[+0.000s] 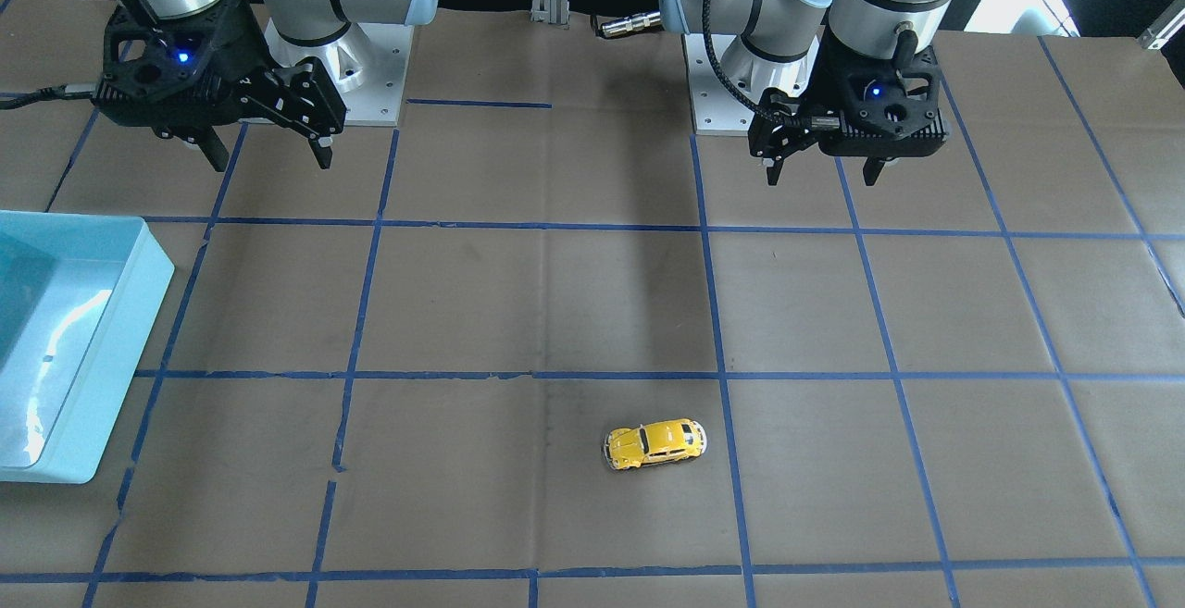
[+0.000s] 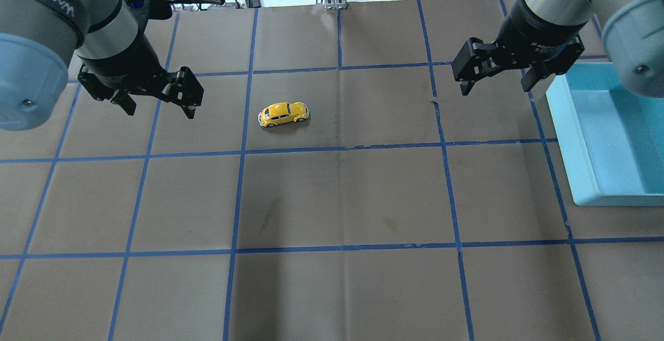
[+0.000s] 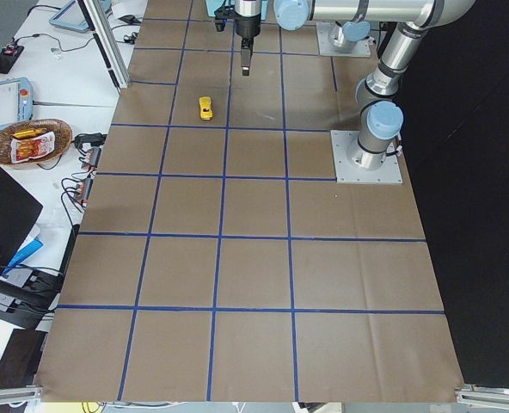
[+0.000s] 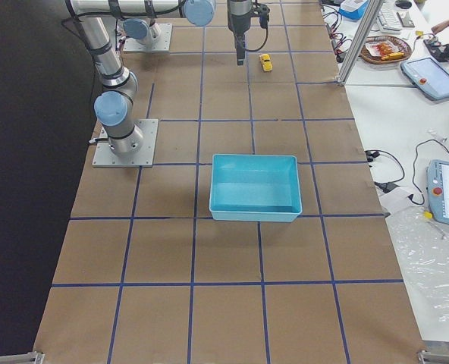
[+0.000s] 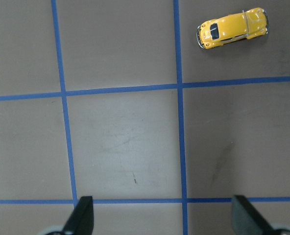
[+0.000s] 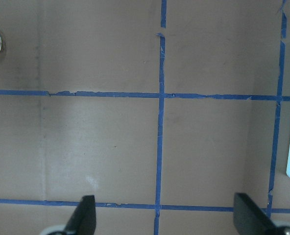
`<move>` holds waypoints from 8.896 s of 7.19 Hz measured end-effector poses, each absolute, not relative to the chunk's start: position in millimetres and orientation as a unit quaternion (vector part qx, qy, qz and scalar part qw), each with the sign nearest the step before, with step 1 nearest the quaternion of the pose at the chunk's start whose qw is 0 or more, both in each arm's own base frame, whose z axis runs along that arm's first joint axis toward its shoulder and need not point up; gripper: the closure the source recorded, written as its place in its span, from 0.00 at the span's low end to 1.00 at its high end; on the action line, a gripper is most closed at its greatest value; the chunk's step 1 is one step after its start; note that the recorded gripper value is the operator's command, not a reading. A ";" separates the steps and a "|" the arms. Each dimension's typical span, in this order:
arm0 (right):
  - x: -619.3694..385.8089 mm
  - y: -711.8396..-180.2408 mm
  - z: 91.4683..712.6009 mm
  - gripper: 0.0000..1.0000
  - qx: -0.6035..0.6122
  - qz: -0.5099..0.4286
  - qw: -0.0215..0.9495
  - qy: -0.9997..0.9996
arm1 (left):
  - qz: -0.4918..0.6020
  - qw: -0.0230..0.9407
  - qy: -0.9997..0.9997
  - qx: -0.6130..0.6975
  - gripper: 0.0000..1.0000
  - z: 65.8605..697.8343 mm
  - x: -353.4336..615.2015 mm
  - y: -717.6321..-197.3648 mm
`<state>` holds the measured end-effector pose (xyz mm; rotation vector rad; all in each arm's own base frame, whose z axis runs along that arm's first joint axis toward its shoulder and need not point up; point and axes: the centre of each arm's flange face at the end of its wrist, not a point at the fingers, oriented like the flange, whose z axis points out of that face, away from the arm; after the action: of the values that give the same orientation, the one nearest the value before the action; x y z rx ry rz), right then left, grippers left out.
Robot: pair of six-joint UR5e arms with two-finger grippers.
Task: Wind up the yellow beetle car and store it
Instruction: 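Raise and withdraw the left gripper while the released car rolls forward, then reach the right gripper across to above the yellow car, then lower the right gripper and close it around the car, then lift the car with the right gripper and carry it toward the blue bin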
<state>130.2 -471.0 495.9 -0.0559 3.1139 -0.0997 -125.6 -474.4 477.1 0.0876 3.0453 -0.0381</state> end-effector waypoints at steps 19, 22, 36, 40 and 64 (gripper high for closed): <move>275.6 -489.6 385.6 0.01 0.613 0.022 0.007 0.789 | -0.017 0.007 1.000 0.022 0.00 475.9 -121.8 -474.8; 296.7 -525.8 381.8 0.01 0.624 0.059 -0.039 0.778 | -0.016 0.007 1.000 0.014 0.00 475.6 -112.8 -476.7; 479.8 -644.8 227.2 0.01 0.663 0.053 0.061 0.744 | -0.006 0.008 1.000 0.006 0.00 474.3 -104.2 -474.5; 478.1 -641.8 199.1 0.01 0.661 0.065 0.025 0.747 | -0.006 0.008 1.000 0.006 0.00 474.3 -104.2 -474.6; 116.4 -560.7 390.4 0.50 0.345 -0.028 0.008 0.938 | -0.001 0.000 1.000 -0.012 0.00 467.9 -120.7 -478.2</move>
<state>116.4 -560.7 390.4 1.0791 2.9321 -0.0889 -120.7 -478.2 467.9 -0.0367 3.1415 -0.0027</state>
